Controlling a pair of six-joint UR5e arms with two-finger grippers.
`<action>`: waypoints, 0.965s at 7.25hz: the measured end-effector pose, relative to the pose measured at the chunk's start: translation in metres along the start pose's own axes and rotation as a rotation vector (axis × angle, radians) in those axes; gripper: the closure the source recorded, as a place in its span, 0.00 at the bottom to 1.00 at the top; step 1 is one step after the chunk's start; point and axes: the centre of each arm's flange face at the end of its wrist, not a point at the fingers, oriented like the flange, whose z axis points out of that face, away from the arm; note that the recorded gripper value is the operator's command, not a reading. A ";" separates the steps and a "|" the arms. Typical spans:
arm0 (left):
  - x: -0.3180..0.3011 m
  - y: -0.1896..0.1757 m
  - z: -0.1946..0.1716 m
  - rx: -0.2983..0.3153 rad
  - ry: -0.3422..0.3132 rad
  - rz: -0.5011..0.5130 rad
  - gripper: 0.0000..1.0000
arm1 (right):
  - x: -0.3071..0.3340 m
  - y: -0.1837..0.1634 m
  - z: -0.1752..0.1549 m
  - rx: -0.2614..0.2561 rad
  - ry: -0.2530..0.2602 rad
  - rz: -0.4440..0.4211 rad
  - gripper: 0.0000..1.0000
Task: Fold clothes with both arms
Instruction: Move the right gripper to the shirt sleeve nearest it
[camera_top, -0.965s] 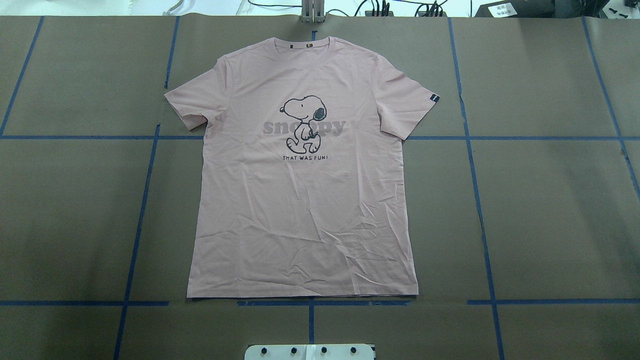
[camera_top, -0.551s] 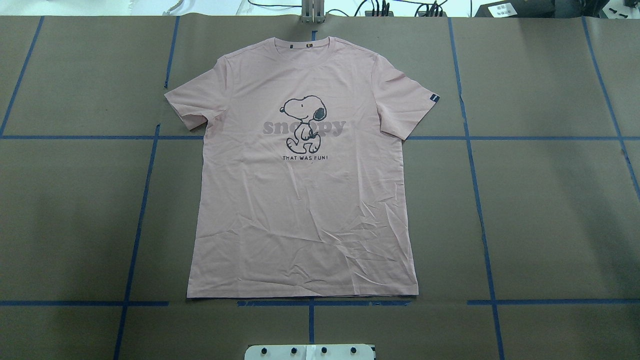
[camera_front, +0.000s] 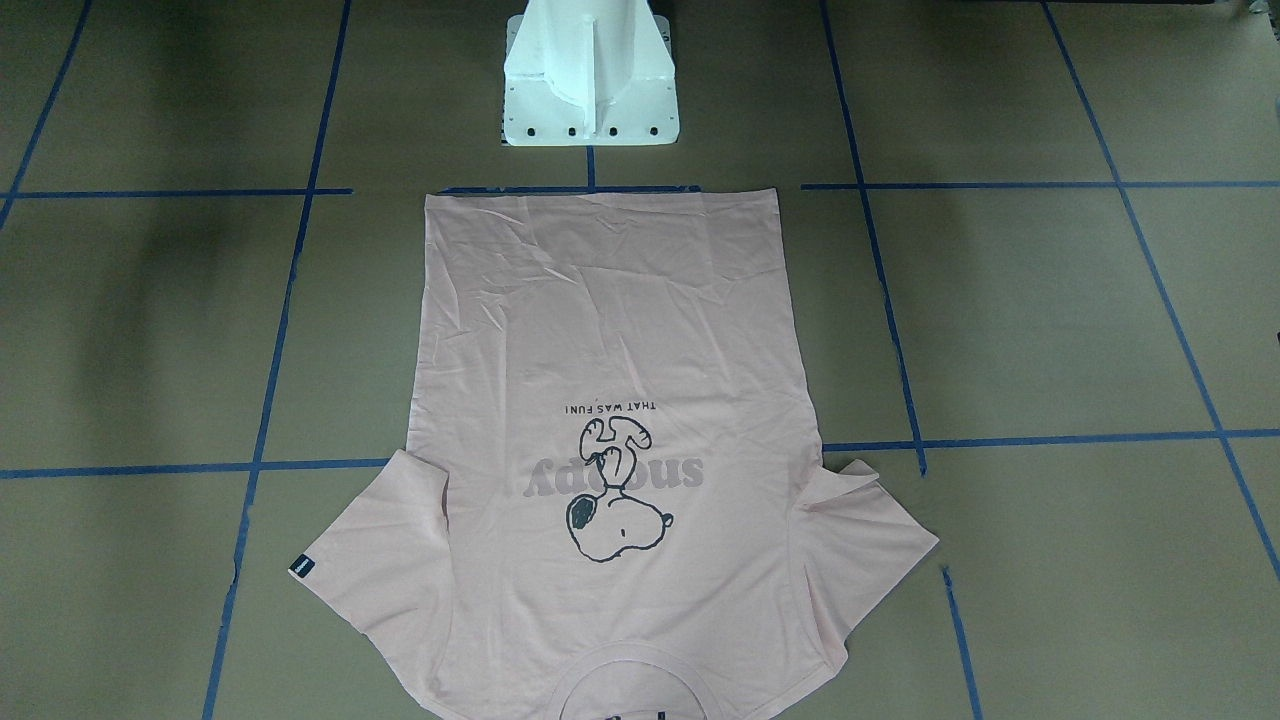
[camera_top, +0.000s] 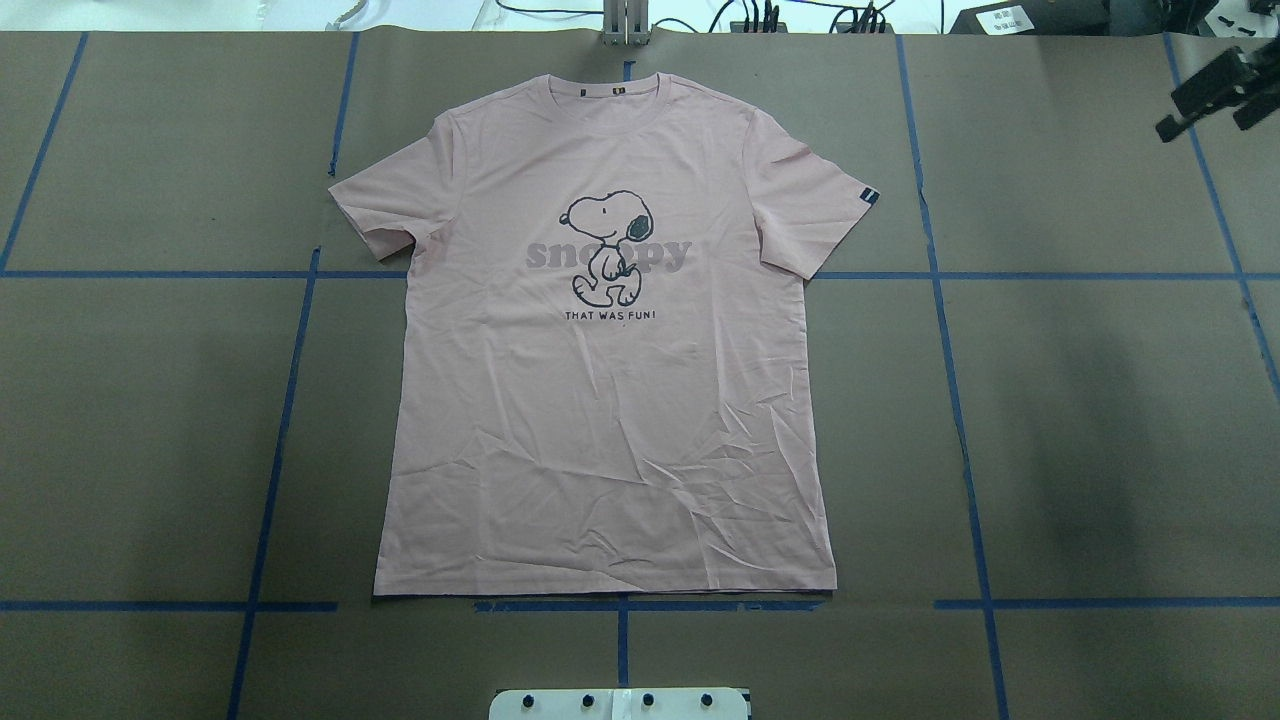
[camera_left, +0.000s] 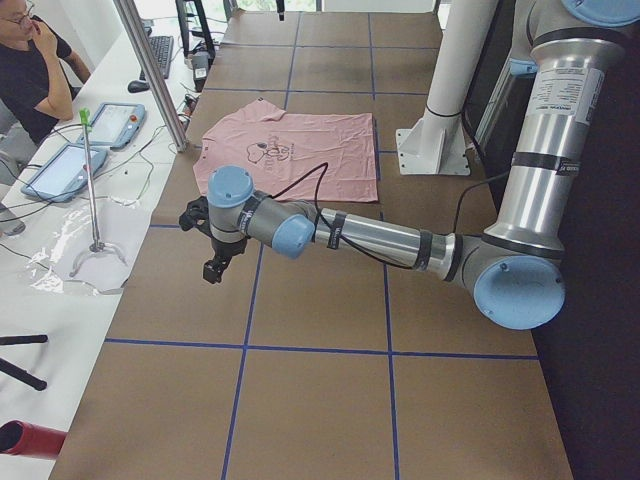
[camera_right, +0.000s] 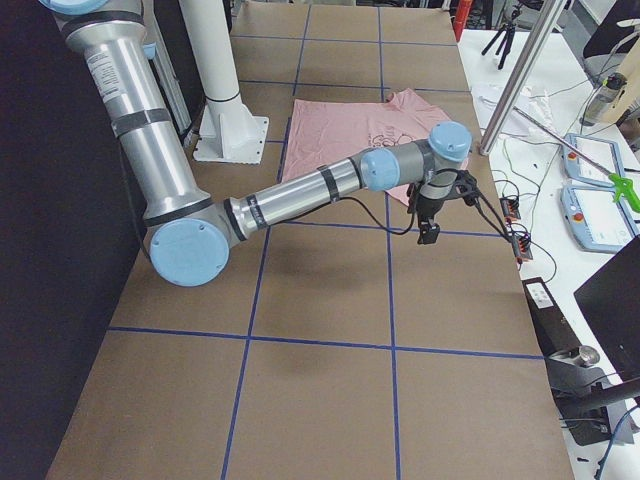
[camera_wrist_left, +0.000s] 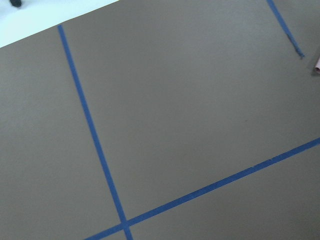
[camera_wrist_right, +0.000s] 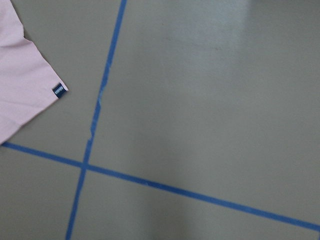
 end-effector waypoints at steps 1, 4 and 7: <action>0.013 -0.011 0.008 0.010 0.012 0.032 0.00 | -0.036 -0.024 0.030 0.038 -0.015 0.008 0.00; 0.066 -0.048 0.048 -0.008 0.047 0.022 0.00 | -0.122 -0.050 0.158 0.173 -0.015 0.110 0.00; 0.086 -0.062 0.062 -0.010 0.049 -0.012 0.00 | -0.171 -0.058 0.232 0.176 0.067 0.122 0.04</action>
